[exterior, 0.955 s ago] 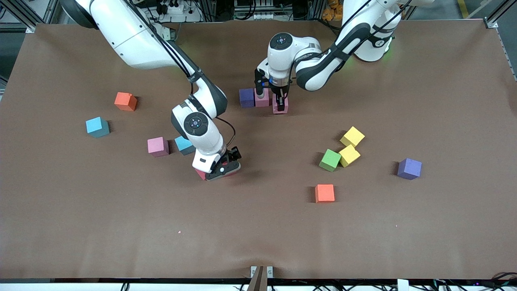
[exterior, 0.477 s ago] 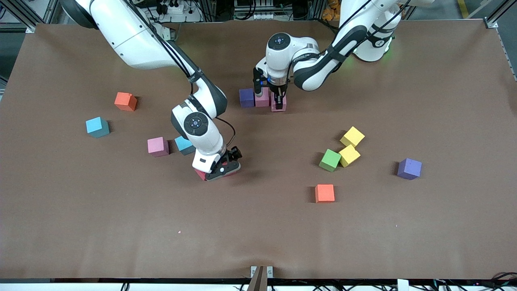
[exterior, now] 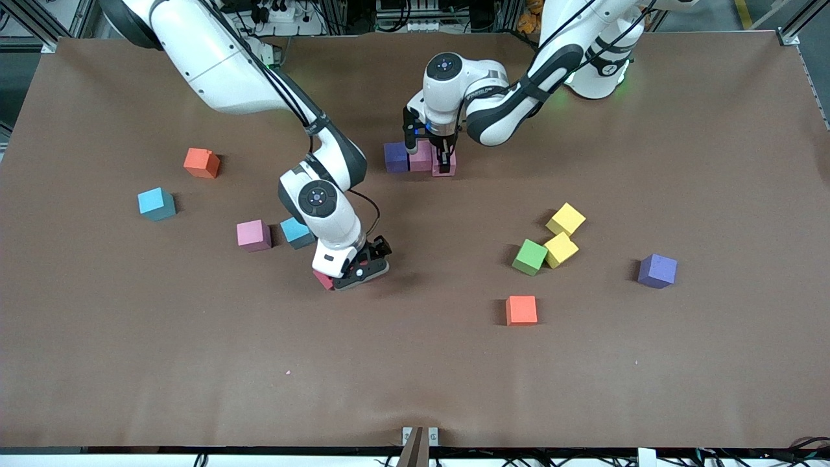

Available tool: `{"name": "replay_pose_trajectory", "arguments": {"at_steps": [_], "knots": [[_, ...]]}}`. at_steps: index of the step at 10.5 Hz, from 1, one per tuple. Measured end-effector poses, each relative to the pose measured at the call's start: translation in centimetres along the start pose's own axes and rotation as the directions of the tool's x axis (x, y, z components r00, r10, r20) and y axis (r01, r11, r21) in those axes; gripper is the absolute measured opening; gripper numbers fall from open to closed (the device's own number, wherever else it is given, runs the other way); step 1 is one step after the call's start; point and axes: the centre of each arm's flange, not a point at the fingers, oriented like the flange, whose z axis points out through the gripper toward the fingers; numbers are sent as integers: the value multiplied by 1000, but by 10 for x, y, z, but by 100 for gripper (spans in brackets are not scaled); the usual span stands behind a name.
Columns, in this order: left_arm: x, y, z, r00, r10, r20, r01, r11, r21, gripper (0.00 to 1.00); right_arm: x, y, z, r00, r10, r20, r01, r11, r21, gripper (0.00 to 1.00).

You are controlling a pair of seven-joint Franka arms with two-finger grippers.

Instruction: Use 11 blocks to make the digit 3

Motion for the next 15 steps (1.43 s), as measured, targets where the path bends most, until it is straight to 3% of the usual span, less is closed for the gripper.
{"name": "replay_pose_trajectory", "arguments": {"at_steps": [5, 8, 10, 12, 15], "knots": [[3, 8, 1, 1000, -2, 1, 2, 1000, -3, 62, 0, 1, 2, 1000, 0, 1, 0, 1000, -3, 100], [4, 11, 3, 1000, -1, 3, 2, 1000, -8, 62, -1, -1, 7, 1000, -7, -5, 7, 1000, -10, 83], [4, 13, 7, 1000, -1, 7, 1, 1000, -18, 62, -6, -11, 17, 1000, -30, 5, 30, 999, -37, 92], [4, 14, 8, 1000, -26, 7, 26, 999, -21, 62, -7, -10, 18, 999, -32, 6, 32, 998, -45, 91], [5, 15, 9, 999, -41, 8, 41, 999, -22, 68, -3, -1, 17, 1000, -19, -1, 19, 998, -54, 76]]}}
